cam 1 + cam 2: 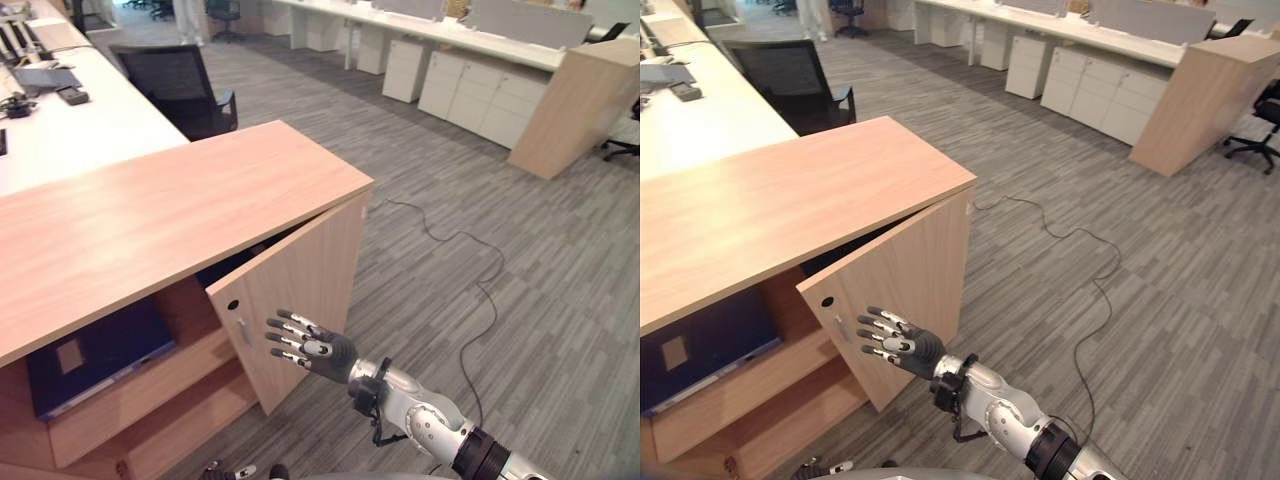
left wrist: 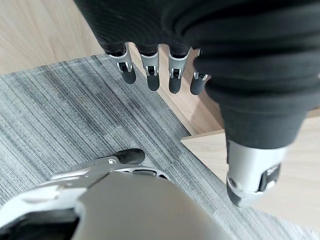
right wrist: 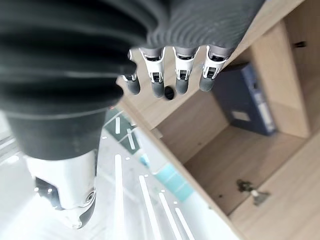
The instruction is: Put the empty folder in the office cabinet
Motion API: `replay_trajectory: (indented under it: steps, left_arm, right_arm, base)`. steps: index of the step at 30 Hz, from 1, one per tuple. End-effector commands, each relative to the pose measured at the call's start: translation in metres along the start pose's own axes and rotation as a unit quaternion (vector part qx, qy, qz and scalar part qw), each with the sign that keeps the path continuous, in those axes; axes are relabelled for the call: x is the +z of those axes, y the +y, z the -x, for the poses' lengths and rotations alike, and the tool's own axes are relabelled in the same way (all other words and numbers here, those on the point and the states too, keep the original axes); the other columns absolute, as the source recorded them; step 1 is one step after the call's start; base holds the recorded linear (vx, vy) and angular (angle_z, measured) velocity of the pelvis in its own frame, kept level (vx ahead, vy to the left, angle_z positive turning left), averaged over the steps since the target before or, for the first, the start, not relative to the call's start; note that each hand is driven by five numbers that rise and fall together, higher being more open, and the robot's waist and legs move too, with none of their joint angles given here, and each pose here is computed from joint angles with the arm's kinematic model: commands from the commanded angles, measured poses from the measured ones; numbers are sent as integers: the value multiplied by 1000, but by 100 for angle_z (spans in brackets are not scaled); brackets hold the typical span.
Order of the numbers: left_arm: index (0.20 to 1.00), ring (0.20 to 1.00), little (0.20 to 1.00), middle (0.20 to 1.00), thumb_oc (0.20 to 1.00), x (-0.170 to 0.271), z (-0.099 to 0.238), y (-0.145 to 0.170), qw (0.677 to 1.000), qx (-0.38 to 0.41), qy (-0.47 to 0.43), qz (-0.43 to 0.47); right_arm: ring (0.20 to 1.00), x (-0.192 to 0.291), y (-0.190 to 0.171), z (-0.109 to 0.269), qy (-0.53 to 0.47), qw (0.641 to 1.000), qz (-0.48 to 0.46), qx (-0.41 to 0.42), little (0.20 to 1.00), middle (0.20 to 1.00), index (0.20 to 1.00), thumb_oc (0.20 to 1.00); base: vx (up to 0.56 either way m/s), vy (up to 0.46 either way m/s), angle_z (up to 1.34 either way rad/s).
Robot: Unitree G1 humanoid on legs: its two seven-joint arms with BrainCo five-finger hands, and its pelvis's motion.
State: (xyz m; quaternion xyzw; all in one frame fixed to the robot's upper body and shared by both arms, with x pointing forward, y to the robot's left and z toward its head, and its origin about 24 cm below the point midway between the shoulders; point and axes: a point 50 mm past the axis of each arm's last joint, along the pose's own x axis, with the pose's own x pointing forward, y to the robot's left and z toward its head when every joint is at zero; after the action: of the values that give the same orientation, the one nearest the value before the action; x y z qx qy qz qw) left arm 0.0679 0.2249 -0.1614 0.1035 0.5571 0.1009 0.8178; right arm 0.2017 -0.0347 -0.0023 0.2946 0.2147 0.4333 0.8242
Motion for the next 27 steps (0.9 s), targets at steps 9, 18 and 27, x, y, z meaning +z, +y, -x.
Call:
replay_trajectory:
  steps: [9, 18, 27]
  left_arm:
    - [1000, 1000, 1000, 1000, 1000, 41, -7, -13, 992, -57, -59, -98]
    - [1000, 1000, 1000, 1000, 1000, 57, -9, -20, 988, -53, -75, -128]
    - [1000, 1000, 1000, 1000, 1000, 10, -6, -15, 998, -30, 10, -46]
  right_arm:
    - [1000, -55, -100, 59, 111, 944, 12, -311, 1000, 1000, 1000, 1000]
    - [1000, -104, -143, 175, 15, 709, -287, -644, 1000, 1000, 1000, 1000]
    - [1000, -125, -134, 198, 56, 658, -295, -690, 1000, 1000, 1000, 1000]
  base:
    - [25, 183, 59]
    - [0, -13, 97]
    - [92, -286, 60]
